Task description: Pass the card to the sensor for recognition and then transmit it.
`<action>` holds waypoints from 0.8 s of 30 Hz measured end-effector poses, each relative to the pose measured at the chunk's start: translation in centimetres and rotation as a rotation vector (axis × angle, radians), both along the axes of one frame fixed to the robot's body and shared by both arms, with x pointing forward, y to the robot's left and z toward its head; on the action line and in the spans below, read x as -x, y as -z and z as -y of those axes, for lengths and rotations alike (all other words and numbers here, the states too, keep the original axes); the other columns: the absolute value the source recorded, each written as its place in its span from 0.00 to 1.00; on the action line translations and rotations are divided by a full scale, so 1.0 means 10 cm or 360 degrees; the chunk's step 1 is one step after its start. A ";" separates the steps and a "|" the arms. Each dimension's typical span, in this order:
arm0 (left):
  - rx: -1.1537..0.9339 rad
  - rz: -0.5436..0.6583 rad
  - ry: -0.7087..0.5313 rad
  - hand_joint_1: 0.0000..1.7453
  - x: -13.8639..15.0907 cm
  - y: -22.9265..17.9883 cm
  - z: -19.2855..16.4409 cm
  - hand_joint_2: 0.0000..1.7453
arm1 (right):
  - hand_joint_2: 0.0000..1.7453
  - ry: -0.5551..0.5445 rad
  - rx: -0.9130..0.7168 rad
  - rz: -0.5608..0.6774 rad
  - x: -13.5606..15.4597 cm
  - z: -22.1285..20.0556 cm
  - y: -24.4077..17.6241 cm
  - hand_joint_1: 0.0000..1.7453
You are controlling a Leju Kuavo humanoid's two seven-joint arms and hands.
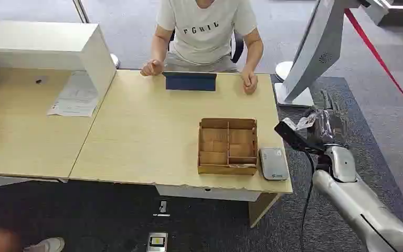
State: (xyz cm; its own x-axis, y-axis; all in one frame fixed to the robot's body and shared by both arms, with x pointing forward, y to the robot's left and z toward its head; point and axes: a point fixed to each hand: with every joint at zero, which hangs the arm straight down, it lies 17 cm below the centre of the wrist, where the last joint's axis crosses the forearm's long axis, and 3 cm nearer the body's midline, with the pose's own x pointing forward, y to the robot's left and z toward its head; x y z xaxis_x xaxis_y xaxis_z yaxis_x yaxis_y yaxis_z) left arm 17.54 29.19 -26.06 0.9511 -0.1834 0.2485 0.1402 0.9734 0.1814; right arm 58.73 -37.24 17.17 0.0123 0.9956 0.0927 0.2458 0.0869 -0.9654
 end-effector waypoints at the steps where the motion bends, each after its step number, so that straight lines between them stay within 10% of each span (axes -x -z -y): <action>1: 0.0000 -0.0001 -0.0008 0.00 0.01 0.00 0.00 1.00 | 1.00 -0.0010 0.0001 -0.0005 0.00 -0.02 0.02 1.00; 24: -0.0018 0.0002 -0.0046 0.00 0.11 0.03 -0.04 1.00 | 1.00 -0.0073 -0.0064 -0.0171 0.08 -0.18 0.45 1.00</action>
State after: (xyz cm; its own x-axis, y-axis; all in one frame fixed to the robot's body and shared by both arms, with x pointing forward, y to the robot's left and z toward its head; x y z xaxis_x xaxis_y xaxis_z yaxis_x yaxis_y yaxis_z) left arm 16.42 29.56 -26.38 0.9558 -0.1585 0.2475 0.1117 0.9748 0.1928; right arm 57.90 -35.46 12.68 -0.0213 0.9909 0.1332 0.1359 0.1349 -0.9815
